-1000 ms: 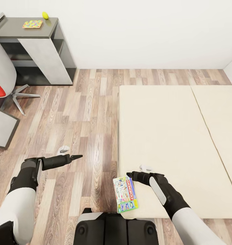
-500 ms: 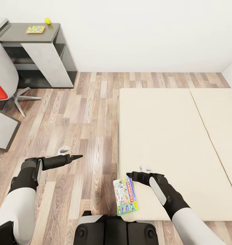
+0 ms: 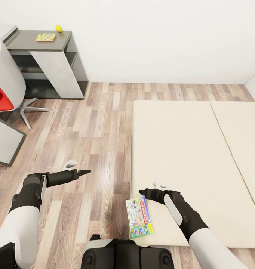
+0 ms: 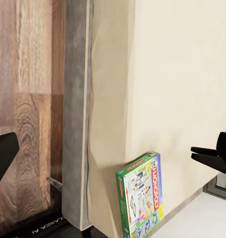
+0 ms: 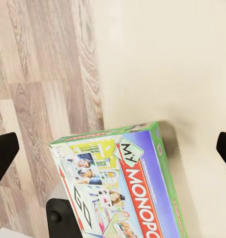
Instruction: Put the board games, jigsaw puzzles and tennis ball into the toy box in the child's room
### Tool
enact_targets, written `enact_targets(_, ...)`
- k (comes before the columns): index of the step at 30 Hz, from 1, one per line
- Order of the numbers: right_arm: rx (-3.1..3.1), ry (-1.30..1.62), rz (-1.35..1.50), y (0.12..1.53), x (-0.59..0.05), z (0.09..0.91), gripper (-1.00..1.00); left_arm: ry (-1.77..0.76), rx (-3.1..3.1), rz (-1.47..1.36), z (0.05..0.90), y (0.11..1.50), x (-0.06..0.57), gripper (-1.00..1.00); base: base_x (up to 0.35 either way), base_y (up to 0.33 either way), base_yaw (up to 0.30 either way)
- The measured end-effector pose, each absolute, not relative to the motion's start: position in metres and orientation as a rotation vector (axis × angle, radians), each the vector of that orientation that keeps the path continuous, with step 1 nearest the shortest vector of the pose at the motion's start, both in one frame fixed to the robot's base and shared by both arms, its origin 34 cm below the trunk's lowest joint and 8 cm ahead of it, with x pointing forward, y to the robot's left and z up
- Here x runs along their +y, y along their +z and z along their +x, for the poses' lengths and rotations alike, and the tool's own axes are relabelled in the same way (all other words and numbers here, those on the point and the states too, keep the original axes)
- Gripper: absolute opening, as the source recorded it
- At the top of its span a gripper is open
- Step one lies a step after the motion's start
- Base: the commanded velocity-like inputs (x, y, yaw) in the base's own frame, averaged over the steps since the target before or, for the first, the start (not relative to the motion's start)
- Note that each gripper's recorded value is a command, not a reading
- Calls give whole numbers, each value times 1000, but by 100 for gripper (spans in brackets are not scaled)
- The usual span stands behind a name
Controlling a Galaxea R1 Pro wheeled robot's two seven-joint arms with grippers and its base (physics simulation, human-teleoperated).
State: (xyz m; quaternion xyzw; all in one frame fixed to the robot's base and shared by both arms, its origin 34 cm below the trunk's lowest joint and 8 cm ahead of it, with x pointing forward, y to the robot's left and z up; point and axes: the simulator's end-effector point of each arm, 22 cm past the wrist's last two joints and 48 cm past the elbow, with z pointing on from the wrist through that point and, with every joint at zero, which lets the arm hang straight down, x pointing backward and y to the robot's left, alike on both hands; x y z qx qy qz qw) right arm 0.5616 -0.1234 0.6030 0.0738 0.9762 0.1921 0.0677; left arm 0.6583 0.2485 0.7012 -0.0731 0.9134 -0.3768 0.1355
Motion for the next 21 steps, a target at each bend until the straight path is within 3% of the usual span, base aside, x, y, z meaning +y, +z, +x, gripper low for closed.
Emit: enact_targets(21, 2915, 576, 211, 617, -123, 573, 100, -1088, 2616, -190, 668, 720, 247, 100, 0, 0, 72)
